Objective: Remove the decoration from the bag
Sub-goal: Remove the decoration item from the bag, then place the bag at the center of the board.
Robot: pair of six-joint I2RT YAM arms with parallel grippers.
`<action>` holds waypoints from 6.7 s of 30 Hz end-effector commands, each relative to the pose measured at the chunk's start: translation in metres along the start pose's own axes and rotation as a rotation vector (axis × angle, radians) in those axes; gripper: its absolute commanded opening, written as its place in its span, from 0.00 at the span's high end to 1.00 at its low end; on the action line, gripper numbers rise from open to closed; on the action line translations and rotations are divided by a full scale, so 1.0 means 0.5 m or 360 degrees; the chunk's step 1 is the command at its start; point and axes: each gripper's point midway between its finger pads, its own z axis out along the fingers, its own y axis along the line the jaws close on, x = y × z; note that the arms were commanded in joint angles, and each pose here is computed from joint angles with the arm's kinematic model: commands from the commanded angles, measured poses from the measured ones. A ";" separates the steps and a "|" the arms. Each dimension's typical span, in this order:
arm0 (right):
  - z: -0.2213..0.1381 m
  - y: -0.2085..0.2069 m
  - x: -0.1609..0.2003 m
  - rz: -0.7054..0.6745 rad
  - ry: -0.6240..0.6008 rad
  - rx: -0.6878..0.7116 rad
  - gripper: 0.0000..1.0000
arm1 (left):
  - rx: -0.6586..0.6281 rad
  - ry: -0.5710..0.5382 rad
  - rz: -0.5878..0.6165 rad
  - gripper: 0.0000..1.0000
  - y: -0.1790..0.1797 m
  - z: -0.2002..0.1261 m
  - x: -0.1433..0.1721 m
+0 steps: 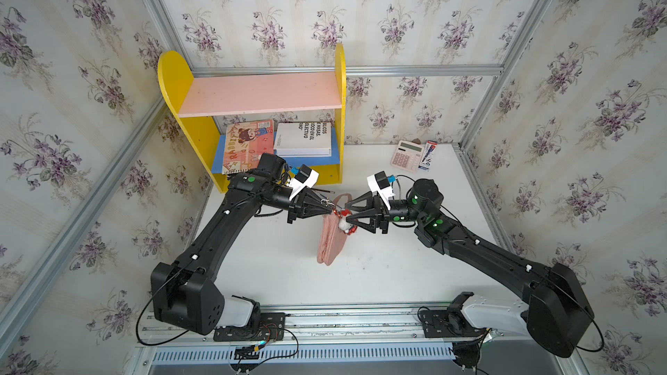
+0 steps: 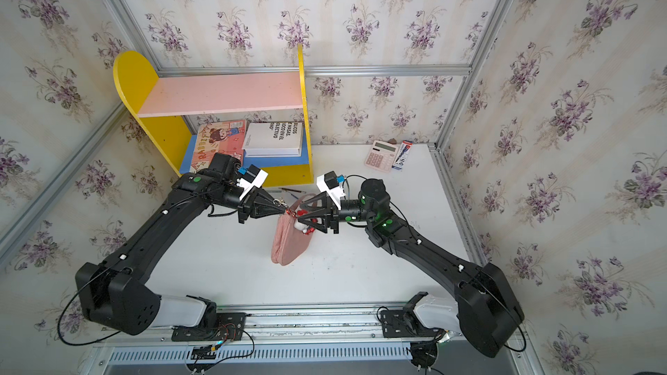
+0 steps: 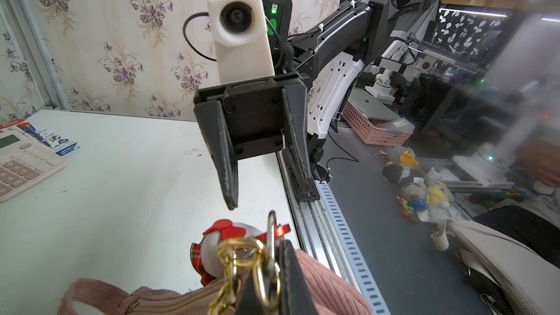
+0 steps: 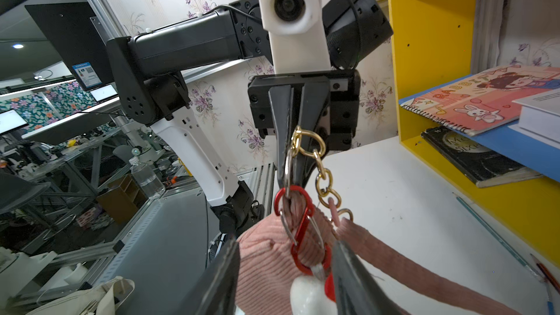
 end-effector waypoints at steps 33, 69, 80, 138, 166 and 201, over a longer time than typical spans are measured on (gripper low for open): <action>0.046 -0.003 0.022 0.0212 0.0037 -0.0177 0.56 | 0.0014 0.0066 0.0023 1.00 0.002 0.013 0.012; 0.049 -0.038 0.045 0.0319 0.0030 -0.0066 0.71 | -0.0024 0.0092 0.0074 1.00 -0.003 0.014 0.010; 0.050 -0.052 0.046 0.0356 0.0018 -0.0011 0.77 | -0.0065 0.0123 0.0095 1.00 -0.009 0.011 0.013; 0.040 -0.171 0.027 0.0692 0.0159 0.0632 0.84 | -0.0664 0.0333 0.0233 1.00 0.115 -0.014 0.051; 0.061 -0.166 0.000 0.0755 0.0050 0.0720 0.89 | -0.0710 0.0353 0.0247 1.00 0.119 -0.009 0.065; -0.103 -0.242 0.002 0.0701 -0.0097 0.1213 0.84 | -0.2088 0.0513 -0.0767 1.00 0.335 -0.228 0.332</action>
